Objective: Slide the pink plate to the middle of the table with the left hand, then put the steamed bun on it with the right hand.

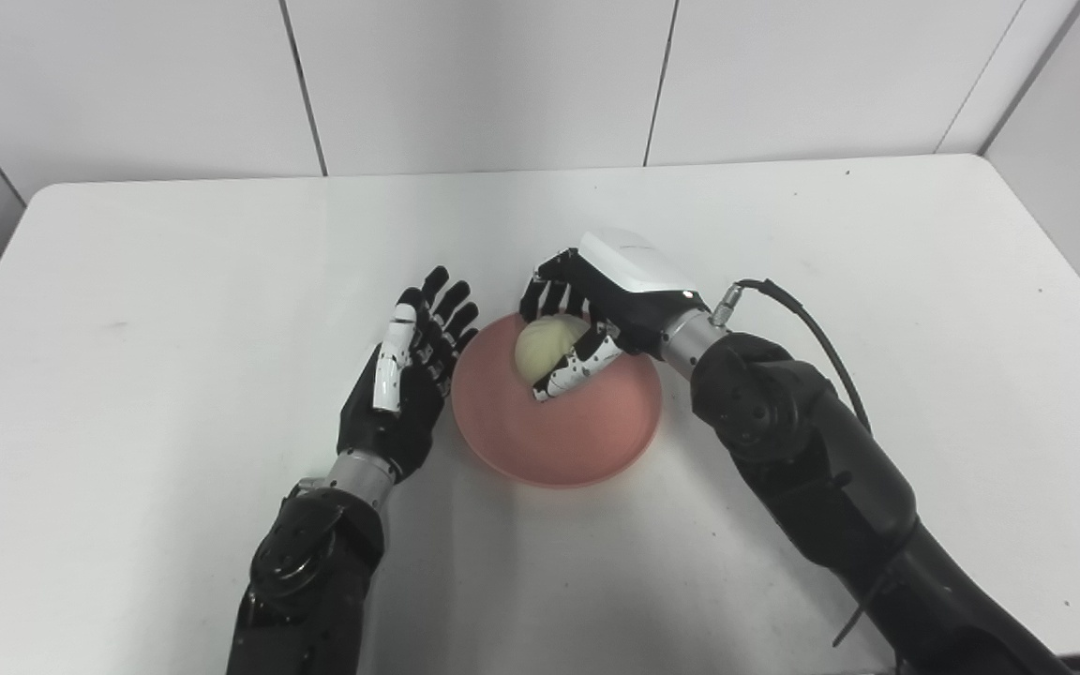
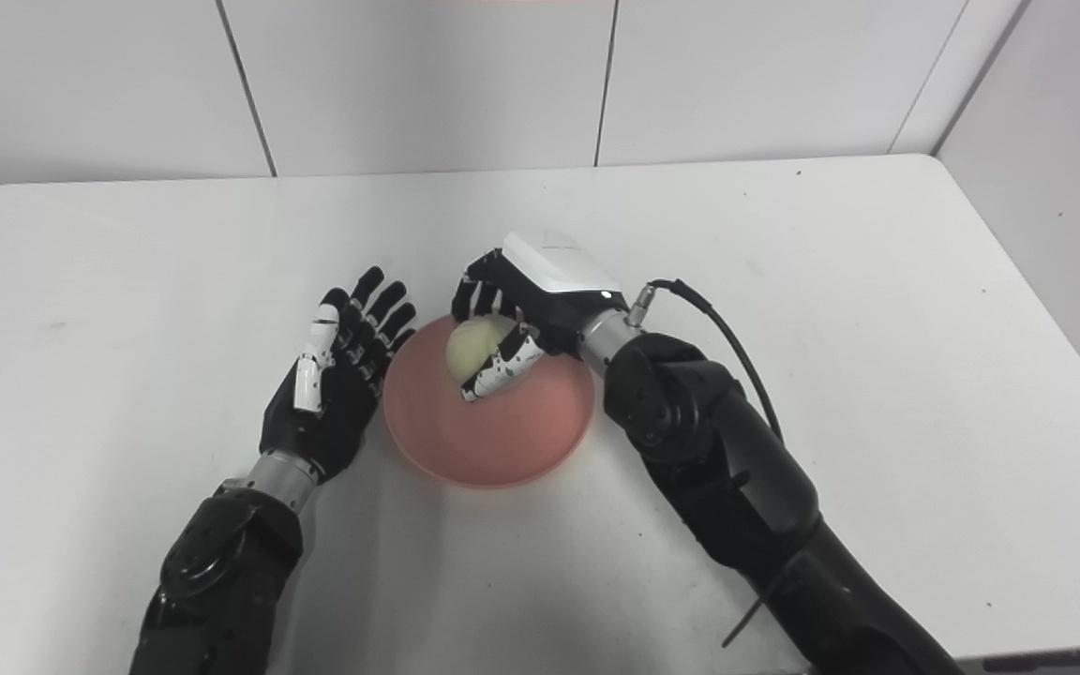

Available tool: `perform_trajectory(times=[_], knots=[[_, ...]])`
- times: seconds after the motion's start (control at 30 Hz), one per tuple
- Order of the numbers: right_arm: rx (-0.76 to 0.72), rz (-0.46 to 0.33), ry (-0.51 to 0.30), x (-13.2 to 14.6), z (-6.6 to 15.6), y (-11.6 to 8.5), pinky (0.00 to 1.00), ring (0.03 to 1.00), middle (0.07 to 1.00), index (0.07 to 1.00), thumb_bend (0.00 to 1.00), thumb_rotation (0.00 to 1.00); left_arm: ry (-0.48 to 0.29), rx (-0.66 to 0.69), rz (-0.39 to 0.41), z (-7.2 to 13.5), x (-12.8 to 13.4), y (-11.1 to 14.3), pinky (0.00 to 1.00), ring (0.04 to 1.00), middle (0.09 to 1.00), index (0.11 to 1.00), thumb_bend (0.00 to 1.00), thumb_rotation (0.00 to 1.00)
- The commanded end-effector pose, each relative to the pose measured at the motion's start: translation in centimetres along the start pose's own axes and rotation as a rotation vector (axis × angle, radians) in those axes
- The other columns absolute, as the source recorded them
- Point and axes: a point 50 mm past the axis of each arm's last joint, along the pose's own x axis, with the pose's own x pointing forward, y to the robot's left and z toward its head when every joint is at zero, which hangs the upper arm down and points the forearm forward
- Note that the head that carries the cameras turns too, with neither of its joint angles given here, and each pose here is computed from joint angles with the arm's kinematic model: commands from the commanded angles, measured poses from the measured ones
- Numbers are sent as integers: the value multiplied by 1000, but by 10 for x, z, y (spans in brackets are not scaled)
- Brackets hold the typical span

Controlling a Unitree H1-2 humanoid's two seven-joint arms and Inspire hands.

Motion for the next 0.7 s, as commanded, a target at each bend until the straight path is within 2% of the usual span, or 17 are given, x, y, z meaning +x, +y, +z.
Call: perform_trajectory(times=[0.0,0.43,0.47,0.53,0.63,0.67], knots=[[-49,-38,-47,2,7,-8,282,365,419,535,515,7,78,-3,45,-14,-6,5,1000,987,986,1000,476,1000],[-115,-7,-49,10,2,17,272,350,412,537,517,0,86,-2,40,-15,-5,5,1000,996,991,1000,484,1000],[-122,-4,-52,11,2,19,278,354,452,508,523,0,86,-3,40,-15,-4,5,1000,996,991,1000,485,1000],[-147,4,-55,11,2,21,302,373,438,526,520,0,84,-5,39,-15,-4,5,1000,994,990,1000,486,1000],[-178,35,-47,11,4,22,400,455,443,543,516,1,82,-2,39,-15,-4,5,1000,992,988,1000,483,1000],[-182,46,-44,10,4,21,488,526,543,515,508,86,83,1,39,-15,-4,5,1000,993,989,1000,483,1000]])
